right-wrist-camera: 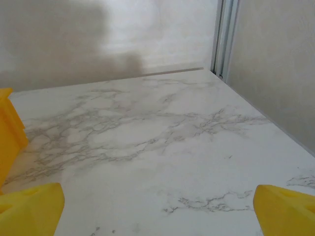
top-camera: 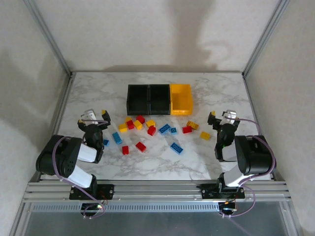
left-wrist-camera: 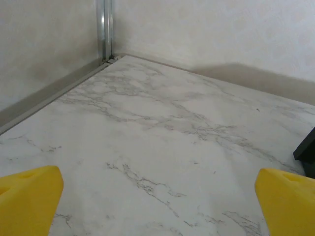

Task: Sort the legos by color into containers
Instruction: Turn over the lego at the bottom-center of the table.

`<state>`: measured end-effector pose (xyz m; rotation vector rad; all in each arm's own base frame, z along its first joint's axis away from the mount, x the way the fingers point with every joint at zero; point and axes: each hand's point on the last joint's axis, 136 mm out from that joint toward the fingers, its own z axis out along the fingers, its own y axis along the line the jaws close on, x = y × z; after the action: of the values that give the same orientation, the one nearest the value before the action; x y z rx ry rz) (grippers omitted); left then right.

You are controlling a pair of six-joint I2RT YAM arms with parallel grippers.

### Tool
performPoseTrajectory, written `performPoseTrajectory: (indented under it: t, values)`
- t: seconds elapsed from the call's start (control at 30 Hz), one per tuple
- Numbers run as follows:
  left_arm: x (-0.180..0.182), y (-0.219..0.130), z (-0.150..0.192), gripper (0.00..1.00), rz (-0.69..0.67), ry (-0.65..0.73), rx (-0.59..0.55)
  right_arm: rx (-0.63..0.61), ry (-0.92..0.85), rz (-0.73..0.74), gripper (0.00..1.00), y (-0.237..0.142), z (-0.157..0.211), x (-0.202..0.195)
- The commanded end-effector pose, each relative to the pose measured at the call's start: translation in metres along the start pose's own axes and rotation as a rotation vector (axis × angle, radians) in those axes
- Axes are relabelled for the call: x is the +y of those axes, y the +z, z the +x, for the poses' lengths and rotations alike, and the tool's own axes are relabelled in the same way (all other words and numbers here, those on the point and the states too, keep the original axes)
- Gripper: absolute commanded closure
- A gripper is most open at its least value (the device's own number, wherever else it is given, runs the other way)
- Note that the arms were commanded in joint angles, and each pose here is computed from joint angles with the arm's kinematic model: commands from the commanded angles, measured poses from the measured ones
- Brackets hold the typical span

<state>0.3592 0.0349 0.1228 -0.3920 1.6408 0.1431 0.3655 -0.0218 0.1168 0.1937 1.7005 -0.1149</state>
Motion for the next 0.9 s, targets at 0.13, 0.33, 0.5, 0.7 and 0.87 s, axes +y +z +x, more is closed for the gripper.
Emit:
performPoseTrajectory:
  t: [0.13, 0.33, 0.5, 0.7, 0.87]
  values:
    - [-0.0026, 0.0039, -0.0105, 0.00, 0.011, -0.019, -0.030, -0.038, 0.020, 0.022, 0.01, 0.0004, -0.0101, -0.0027]
    - [-0.0028, 0.0040, -0.0108, 0.00, 0.011, -0.021, -0.031, -0.038, 0.020, 0.022, 0.01, 0.0004, -0.0100, -0.0026]
    - [-0.0029, 0.0040, -0.0107, 0.00, 0.012, -0.021, -0.031, -0.038, 0.020, 0.022, 0.01, 0.0005, -0.0100, -0.0028]
    - [-0.0028, 0.0041, -0.0102, 0.00, 0.012, -0.021, -0.029, -0.038, 0.020, 0.022, 0.01, 0.0004, -0.0101, -0.0026]
    - [-0.0024, 0.0039, -0.0132, 0.01, 0.009, -0.025, -0.039, -0.052, 0.022, 0.041, 0.01, -0.0002, -0.0147, -0.0058]
